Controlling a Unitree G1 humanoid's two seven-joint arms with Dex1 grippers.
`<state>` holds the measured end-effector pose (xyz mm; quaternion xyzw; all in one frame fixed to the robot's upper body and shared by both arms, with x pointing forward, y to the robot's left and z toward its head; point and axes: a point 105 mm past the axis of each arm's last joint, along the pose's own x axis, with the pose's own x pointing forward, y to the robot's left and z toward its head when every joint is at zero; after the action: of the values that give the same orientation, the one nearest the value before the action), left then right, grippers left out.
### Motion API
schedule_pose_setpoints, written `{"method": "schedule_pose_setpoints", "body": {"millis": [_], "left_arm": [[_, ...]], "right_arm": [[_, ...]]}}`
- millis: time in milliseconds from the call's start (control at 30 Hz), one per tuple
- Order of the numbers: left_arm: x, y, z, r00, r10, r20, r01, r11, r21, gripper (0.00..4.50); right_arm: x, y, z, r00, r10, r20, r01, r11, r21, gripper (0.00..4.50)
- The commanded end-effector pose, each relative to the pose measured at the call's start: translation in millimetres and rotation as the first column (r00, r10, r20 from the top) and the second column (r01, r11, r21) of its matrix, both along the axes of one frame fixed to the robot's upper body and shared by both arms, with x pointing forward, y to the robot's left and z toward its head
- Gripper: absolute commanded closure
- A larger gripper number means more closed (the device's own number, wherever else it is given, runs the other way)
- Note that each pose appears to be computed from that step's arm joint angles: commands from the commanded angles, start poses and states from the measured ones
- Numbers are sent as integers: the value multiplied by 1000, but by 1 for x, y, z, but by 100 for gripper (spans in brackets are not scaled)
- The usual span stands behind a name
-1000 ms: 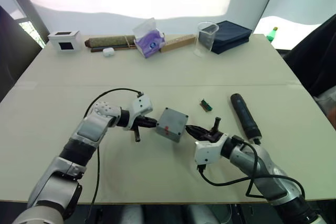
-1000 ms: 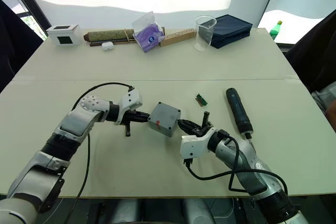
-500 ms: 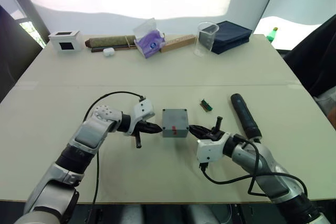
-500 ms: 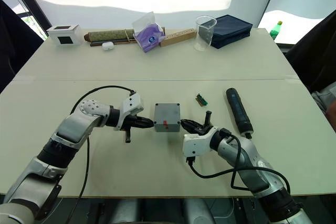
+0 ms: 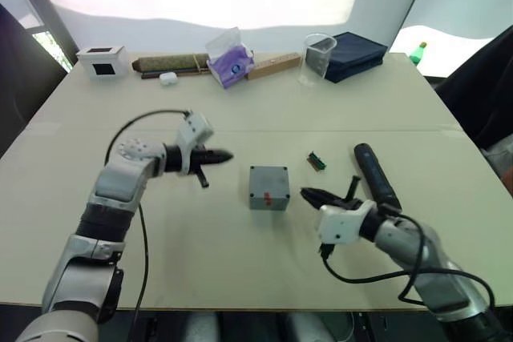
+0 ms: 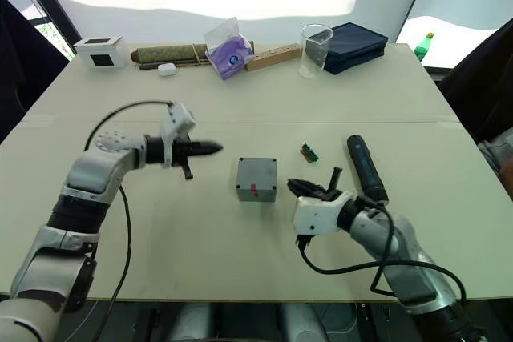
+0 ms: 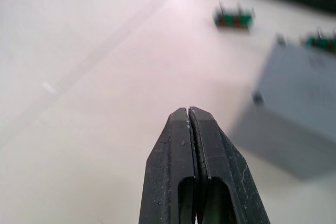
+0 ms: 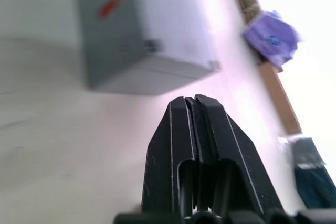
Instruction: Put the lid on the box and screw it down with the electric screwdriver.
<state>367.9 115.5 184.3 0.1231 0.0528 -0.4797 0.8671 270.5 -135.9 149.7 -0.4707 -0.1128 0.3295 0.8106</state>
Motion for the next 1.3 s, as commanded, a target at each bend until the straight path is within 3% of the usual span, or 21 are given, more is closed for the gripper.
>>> {"method": "schedule_pose_setpoints", "body": {"millis": [33, 67, 133, 233, 333, 400, 500, 533, 633, 767, 800, 1000, 1100, 1233, 1300], "left_arm": [[-2, -11, 20, 997, -71, -30, 68, 994, -85, 450], [-10, -19, 25, 988, -148, -41, 143, 985, -96, 450], [-25, -33, 30, 960, -268, -75, 260, 960, -107, 450], [-44, -44, 27, 921, -383, -73, 382, 924, -26, 450], [-59, -50, 23, 886, -458, -75, 461, 886, 40, 450], [-66, -53, 23, 867, -493, -69, 497, 866, 60, 450], [-76, -55, 23, 838, -539, -86, 546, 834, 82, 450], [-79, -55, 22, 828, -553, -90, 560, 823, 98, 450], [-73, -60, 18, 844, -535, -26, 533, 833, 149, 450], [-72, -54, 8, 843, -535, -59, 536, 824, 183, 450], [-72, -53, 7, 842, -535, -63, 537, 822, 188, 450], [-75, -48, -2, 844, -532, -74, 534, 816, 220, 450], [-74, -48, -4, 851, -520, -73, 523, 826, 211, 450], [-71, -44, -5, 861, -503, -74, 507, 837, 206, 450], [-71, -44, -6, 863, -500, -73, 504, 839, 205, 450]], "right_arm": [[-8, -16, 34, 994, -72, -80, 96, 932, 349, 440], [-12, -21, 37, 986, -72, -148, 135, 867, 479, 440], [-19, -28, 33, 963, -54, -265, 209, 770, 603, 440], [-22, -39, 20, 926, -87, -367, 309, 736, 603, 440], [-24, -50, 15, 897, -98, -432, 385, 655, 650, 440], [-27, -50, 11, 880, -65, -470, 407, 611, 679, 397], [-32, -47, 1, 861, -73, -504, 423, 652, 629, 306], [-32, -46, -3, 852, -73, -518, 432, 658, 617, 250], [-31, -50, -22, 818, -86, -569, 482, 643, 595, 150], [-30, -46, -33, 803, -73, -592, 475, 679, 560, 11], [-29, -45, -34, 801, -71, -595, 475, 680, 559, 5], [-16, -53, -51, 775, -134, -618, 520, 690, 503, 5], [-12, -55, -55, 776, -147, -613, 520, 700, 490, 73], [-8, -56, -57, 779, -151, -609, 516, 706, 485, 220], [-7, -56, -57, 781, -151, -606, 514, 706, 487, 220]]}}
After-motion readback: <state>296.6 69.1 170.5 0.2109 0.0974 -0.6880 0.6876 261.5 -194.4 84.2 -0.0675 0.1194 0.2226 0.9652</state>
